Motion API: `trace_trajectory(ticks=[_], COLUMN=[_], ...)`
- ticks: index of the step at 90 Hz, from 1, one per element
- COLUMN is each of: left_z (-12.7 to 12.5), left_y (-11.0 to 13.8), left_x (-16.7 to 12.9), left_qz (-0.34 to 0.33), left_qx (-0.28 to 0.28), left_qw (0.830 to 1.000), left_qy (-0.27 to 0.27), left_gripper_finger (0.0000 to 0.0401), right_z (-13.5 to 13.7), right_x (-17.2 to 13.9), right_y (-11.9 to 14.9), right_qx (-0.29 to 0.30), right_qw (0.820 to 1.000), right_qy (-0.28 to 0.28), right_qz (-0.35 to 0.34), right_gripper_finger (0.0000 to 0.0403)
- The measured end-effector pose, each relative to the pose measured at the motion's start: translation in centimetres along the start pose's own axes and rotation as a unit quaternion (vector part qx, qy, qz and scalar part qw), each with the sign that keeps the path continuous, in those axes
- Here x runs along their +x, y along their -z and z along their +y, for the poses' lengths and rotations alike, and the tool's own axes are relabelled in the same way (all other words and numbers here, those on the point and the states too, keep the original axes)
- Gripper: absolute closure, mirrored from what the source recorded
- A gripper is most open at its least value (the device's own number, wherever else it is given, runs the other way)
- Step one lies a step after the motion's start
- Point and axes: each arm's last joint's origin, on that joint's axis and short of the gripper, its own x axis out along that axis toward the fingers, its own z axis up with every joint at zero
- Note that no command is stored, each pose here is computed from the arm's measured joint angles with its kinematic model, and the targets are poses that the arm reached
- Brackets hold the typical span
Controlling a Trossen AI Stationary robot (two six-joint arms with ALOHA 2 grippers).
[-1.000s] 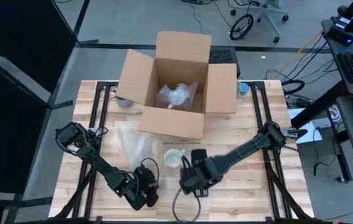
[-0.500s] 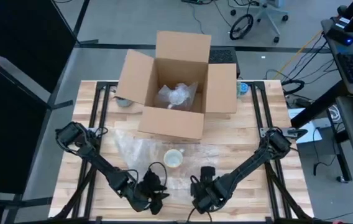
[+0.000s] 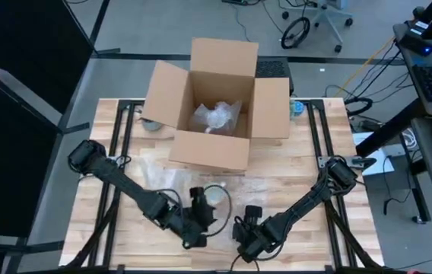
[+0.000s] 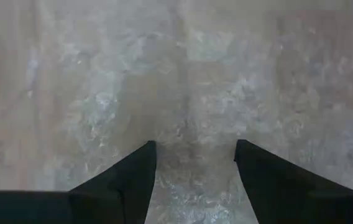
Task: Wrap mug
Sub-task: Wrap the orange mug with bubble wrap
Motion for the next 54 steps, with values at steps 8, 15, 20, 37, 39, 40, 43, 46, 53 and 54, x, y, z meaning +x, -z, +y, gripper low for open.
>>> trace_trajectory(ticks=[8,15,20,37,39,40,43,46,53,54], left_z=[1.6,2.7,3.2,3.6,3.6,3.6,3.5,3.4,3.3,3.2], left_y=[0.3,0.8,1.3,2.4,2.5,2.6,2.8,3.0,3.6,3.6], left_x=[1.3,2.4,2.9,4.5,4.8,4.9,5.2,5.5,6.1,6.1], left_qz=[0.042,0.076,0.102,0.162,0.167,0.168,0.175,0.183,0.201,0.204], left_qx=[-0.005,-0.009,-0.006,-0.007,-0.004,-0.003,0.001,0.003,0.008,0.008], left_qw=[0.999,0.997,0.995,0.985,0.985,0.984,0.983,0.982,0.978,0.978], left_qy=[0.010,0.017,0.010,0.051,0.054,0.053,0.053,0.053,0.050,0.050], left_gripper_finger=[0.0256,0.0256,0.0256,0.0257,0.0259,0.0260,0.0266,0.0276,0.0312,0.0320], right_z=[0.1,0.2,0.3,0.4,0.4,0.4,0.4,0.4,0.4,0.5], right_x=[0.0,0.0,0.0,-0.1,-0.1,-0.1,-0.1,-0.1,-0.1,-0.1], right_y=[-0.1,-0.2,-0.3,-0.4,-0.4,-0.4,-0.4,-0.4,-0.4,-0.4], right_qx=[0.001,0.000,-0.003,-0.007,-0.007,-0.007,-0.007,-0.007,-0.006,-0.006], right_qw=[1.000,1.000,1.000,0.999,0.999,0.999,0.999,0.999,0.999,0.999], right_qy=[-0.004,-0.007,-0.007,0.000,0.000,0.000,0.000,0.000,-0.001,-0.001], right_qz=[-0.005,-0.011,-0.021,-0.039,-0.039,-0.039,-0.039,-0.040,-0.041,-0.041], right_gripper_finger=[0.0200,0.0200,0.0200,0.0200,0.0200,0.0200,0.0200,0.0200,0.0200,0.0200])
